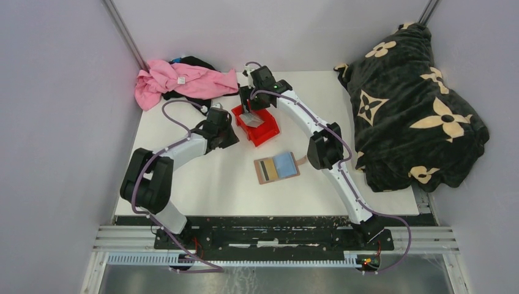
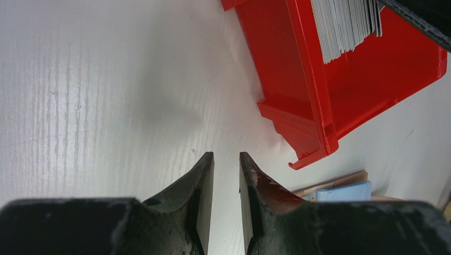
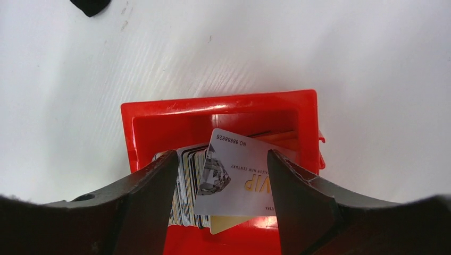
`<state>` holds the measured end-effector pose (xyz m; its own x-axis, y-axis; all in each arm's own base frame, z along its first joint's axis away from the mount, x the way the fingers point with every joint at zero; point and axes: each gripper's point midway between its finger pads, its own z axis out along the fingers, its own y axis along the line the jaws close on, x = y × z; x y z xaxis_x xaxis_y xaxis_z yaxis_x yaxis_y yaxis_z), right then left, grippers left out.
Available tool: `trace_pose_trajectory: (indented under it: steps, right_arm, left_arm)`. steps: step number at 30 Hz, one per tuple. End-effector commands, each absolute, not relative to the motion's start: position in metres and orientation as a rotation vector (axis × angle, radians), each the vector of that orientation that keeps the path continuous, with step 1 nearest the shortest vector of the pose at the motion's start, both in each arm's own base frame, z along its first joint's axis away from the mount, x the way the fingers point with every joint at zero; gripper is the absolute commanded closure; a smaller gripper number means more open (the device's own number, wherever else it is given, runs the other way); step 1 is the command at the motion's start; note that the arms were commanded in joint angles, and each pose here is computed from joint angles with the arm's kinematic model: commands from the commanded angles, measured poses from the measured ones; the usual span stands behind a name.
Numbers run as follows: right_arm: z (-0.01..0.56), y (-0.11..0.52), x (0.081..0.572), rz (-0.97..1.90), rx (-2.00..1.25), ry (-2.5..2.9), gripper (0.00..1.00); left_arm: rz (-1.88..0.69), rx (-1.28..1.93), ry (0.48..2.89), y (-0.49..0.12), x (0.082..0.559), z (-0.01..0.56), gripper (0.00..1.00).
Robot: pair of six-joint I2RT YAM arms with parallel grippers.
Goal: Put the credit cards into the card holder
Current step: Pick up the credit card from the storage box.
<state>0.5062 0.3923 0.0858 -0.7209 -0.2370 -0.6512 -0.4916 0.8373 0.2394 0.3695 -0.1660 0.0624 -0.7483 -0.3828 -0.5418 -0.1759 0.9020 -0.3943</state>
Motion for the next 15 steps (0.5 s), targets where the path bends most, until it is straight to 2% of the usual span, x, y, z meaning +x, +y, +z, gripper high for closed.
trace_pose_trajectory:
  steps: [1,15]
  right_arm:
    - [0.103,0.404,0.519,0.610,-0.506,2.311,0.32]
    - [0.107,0.411,0.498,0.715,-0.503,2.360,0.54]
  left_arm:
    - [-0.474,-0.375,2.342,-0.173,0.395,0.082,0.68]
    - [-0.531,-0.421,2.375,-0.183,0.413,0.062,0.69]
